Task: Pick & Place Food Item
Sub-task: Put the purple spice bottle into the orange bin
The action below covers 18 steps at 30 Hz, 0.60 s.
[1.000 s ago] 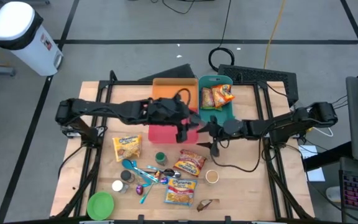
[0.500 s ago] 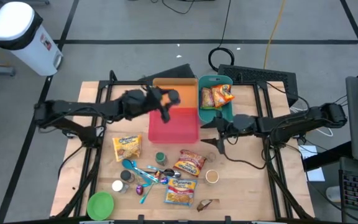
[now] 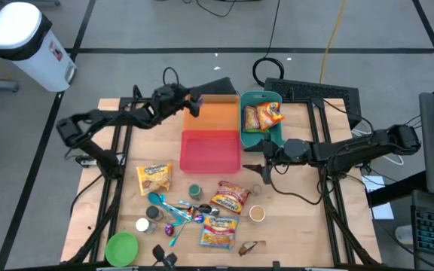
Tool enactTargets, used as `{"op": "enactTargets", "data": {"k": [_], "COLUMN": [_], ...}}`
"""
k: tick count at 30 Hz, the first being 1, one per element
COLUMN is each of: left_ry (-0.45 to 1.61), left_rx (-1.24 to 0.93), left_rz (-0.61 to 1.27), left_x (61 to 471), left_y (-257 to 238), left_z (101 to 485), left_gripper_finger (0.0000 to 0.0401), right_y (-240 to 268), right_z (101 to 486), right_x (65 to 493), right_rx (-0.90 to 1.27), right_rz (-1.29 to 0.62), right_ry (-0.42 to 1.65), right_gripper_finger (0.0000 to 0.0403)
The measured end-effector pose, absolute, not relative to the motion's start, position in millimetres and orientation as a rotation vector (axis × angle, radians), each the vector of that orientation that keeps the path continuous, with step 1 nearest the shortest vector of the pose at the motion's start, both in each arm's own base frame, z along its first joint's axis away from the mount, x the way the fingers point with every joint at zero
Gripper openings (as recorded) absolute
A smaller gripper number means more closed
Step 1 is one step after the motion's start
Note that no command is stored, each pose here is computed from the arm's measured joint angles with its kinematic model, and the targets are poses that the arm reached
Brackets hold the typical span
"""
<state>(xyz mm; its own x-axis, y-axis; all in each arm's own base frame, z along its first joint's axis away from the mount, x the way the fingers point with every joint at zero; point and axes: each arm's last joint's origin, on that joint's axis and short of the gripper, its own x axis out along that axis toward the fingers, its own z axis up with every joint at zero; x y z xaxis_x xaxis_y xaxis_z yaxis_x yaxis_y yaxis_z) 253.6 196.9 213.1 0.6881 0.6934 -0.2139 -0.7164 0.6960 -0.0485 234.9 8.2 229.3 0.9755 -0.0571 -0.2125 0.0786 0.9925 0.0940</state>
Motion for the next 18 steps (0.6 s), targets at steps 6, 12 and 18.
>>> {"op": "enactTargets", "data": {"k": [6, 12, 18], "left_ry": [0.260, 0.273, 0.256], "left_rx": [-0.151, -0.177, -0.208], "left_rz": [0.830, 0.861, 0.924], "left_x": [258.1, 262.2, 261.0], "left_y": [210.8, 215.9, 217.1], "left_z": [180.2, 161.4, 161.1], "left_gripper_finger": [0.0208, 0.0208, 0.0220], "right_y": [8.2, 8.2, 8.2], "right_z": [228.6, 228.7, 228.6], "right_x": [234.7, 234.8, 234.7], "right_rx": [0.105, 0.103, 0.102], "right_rz": [-0.069, -0.069, -0.069], "right_ry": [0.219, 0.217, 0.219], "right_gripper_finger": [0.0279, 0.0279, 0.0279]}}
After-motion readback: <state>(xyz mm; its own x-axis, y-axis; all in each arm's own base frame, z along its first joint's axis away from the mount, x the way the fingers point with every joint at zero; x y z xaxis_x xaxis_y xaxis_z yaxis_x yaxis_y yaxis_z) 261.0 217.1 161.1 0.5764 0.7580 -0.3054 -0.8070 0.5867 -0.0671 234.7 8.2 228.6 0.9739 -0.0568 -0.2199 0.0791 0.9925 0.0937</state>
